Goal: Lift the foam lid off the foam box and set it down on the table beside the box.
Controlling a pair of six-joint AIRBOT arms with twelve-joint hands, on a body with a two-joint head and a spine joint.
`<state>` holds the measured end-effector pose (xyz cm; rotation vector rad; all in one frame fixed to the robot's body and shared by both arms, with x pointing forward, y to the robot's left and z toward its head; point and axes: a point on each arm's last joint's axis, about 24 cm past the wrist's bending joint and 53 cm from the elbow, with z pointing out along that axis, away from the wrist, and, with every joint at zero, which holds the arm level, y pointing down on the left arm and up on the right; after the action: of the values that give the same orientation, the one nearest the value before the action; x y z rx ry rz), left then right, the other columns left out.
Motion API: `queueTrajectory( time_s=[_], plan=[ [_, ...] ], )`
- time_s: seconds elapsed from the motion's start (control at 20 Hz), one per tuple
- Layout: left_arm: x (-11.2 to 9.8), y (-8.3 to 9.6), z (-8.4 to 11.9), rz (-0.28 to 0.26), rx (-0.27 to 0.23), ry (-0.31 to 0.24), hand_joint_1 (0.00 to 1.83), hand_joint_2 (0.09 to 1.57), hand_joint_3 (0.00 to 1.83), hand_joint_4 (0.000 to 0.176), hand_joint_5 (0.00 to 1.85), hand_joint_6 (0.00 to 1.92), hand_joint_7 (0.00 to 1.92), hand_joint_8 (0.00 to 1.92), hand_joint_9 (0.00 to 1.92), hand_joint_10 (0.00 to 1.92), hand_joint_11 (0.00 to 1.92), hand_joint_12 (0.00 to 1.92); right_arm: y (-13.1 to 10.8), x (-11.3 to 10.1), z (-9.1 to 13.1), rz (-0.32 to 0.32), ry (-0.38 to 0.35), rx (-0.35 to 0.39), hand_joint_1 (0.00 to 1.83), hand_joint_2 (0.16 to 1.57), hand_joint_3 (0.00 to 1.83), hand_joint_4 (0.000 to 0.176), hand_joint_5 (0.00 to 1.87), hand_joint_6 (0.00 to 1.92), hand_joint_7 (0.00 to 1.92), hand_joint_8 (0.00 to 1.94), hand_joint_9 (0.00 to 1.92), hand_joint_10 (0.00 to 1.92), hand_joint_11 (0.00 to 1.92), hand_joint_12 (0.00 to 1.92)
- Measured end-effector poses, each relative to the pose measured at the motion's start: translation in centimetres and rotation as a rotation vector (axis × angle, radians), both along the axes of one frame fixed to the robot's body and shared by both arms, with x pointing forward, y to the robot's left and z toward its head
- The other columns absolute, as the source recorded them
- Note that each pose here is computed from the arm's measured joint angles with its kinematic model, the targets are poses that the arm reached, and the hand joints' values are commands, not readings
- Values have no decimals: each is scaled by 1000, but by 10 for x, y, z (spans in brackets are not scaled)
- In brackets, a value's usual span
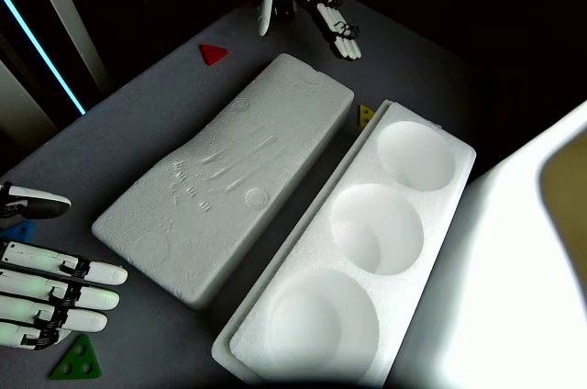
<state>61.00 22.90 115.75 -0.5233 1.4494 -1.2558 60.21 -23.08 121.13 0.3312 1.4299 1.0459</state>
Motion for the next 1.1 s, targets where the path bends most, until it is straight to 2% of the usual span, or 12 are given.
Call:
queueTrajectory(
  time_s=[0.1,0.15,0.2,0.25,0.3,0.35,0.4,0.45,0.5,0.8,0.95,1.1],
  plan=[
    [1,1,13,0,1,-42,245,1034,0,62,0,0,0,0,0,0,0,0,0,-3,11,9,-41,2,213,1224,2,0,0,0,0,0,0,0,0,967],
    [4,0,21,-6,1,-69,220,1044,2,57,0,0,0,0,0,0,0,0,0,-3,13,8,-54,-8,234,1215,1,12,0,0,0,0,0,0,0,782],
    [6,-2,28,-8,6,-96,219,1054,7,56,0,0,0,0,0,0,0,0,0,-3,17,8,-69,-21,240,1243,0,8,0,0,0,0,0,0,0,643],
    [10,-2,35,-9,4,-116,212,1075,14,48,0,0,0,0,0,0,0,0,0,-1,22,6,-82,-16,228,1268,0,0,0,0,0,0,0,0,0,775],
    [15,-2,43,-7,5,-140,256,1097,17,37,0,0,0,0,0,0,0,0,-2,2,29,-1,-109,-12,237,1293,2,4,0,0,0,0,0,0,0,1313],
    [18,-2,49,-9,6,-159,256,1097,17,37,0,0,0,0,0,0,0,0,-4,3,35,-10,-128,-10,237,1293,2,4,0,0,0,0,0,0,0,1313],
    [22,-3,56,-14,10,-179,228,1088,9,52,0,0,0,0,0,0,0,0,-6,6,40,-19,-147,-14,280,1276,0,6,0,0,0,0,0,0,0,1640],
    [27,-6,62,-19,12,-196,228,1091,9,60,0,0,0,0,0,0,0,0,-6,7,45,-21,-160,-11,292,1252,0,0,0,0,0,0,0,0,0,1770],
    [32,-10,68,-27,13,-211,244,1099,11,50,0,0,0,0,0,0,0,0,-5,9,50,-16,-180,-13,302,1253,0,0,0,0,0,0,0,0,0,1891],
    [48,-50,76,-127,50,-239,265,1128,13,37,0,0,0,0,0,0,0,0,21,28,68,27,-236,-25,273,1318,24,0,0,0,0,0,0,0,0,1921],
    [59,-59,82,-143,63,-245,364,1169,19,67,0,0,0,0,0,0,0,0,38,39,76,56,-257,-39,204,1280,0,0,0,0,0,0,0,0,0,1537],
    [65,-69,86,-162,62,-251,413,1195,20,53,0,0,0,0,0,0,0,0,50,46,73,76,-245,-48,200,1266,0,0,0,0,0,0,0,0,0,1497]
  ],
)
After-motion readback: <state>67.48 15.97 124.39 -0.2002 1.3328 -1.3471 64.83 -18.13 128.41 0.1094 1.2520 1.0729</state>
